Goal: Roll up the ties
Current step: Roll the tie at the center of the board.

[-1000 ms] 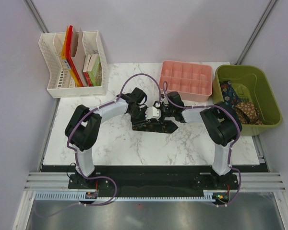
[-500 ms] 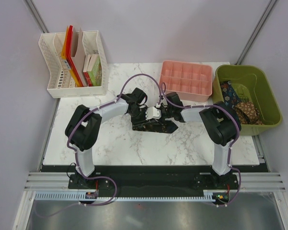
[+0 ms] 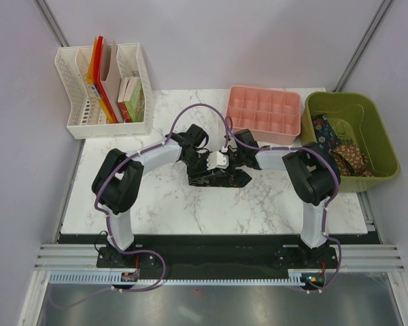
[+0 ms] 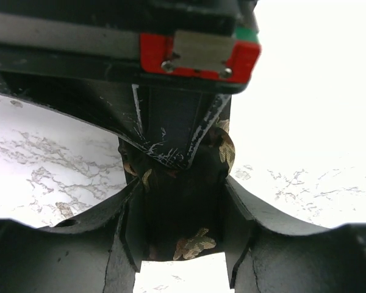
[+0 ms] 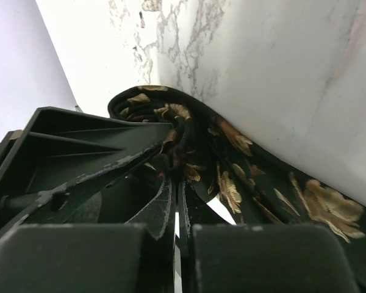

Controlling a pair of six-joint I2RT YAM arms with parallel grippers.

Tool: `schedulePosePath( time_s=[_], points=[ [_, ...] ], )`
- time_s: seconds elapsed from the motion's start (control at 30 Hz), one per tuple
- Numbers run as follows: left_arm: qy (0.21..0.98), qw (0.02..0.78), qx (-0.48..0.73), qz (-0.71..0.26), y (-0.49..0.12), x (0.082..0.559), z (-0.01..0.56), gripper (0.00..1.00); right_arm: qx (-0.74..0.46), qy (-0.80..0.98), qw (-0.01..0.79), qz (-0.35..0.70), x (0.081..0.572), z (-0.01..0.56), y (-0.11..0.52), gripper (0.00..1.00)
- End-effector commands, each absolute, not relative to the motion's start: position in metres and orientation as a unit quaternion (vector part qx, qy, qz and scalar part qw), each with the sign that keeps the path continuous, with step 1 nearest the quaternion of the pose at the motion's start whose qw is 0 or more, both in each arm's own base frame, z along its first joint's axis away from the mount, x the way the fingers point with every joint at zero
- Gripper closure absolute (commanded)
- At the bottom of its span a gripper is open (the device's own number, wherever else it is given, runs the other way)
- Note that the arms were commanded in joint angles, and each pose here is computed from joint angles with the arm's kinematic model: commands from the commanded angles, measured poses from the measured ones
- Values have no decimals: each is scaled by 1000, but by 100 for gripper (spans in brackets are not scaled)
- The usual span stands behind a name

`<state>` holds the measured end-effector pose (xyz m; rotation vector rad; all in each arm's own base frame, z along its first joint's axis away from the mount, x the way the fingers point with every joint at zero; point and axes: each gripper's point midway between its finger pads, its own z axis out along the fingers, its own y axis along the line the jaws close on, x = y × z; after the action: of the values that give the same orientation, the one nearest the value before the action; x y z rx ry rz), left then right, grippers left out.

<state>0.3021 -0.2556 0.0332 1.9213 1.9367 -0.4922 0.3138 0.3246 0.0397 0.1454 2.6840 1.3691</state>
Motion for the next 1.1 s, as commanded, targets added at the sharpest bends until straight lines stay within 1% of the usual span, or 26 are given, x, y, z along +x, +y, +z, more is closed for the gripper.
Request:
schedulePosePath(
  time_s=[0.0, 0.4, 0.5, 0.53, 0.6, 0.63, 0.67, 0.87, 0.97, 1.07],
  points=[
    [683, 182, 677, -206, -256, 288, 59, 45, 72, 931, 49, 354, 308, -13, 291, 100],
    [675, 219, 670, -218, -271, 299, 86, 33, 66, 946, 49, 313, 312, -31, 273, 100],
    [673, 236, 665, -222, -269, 303, 95, 26, 61, 950, 48, 303, 311, -34, 271, 100],
    [672, 240, 664, -223, -267, 303, 97, 21, 62, 950, 47, 303, 312, -34, 270, 100],
    [670, 246, 665, -218, -259, 307, 94, 16, 60, 950, 47, 303, 313, -34, 271, 100],
    [672, 247, 665, -212, -255, 309, 91, 12, 61, 950, 46, 302, 313, -35, 270, 100],
    [672, 253, 665, -207, -253, 311, 91, 11, 59, 950, 47, 302, 313, -34, 271, 100],
    [666, 250, 669, -214, -252, 307, 74, 10, 59, 950, 44, 305, 312, -34, 272, 100],
    [667, 249, 667, -220, -257, 308, 69, 12, 58, 949, 44, 307, 312, -34, 273, 100],
    [661, 254, 667, -232, -267, 307, 75, 19, 58, 948, 44, 309, 312, -34, 273, 100]
  ],
)
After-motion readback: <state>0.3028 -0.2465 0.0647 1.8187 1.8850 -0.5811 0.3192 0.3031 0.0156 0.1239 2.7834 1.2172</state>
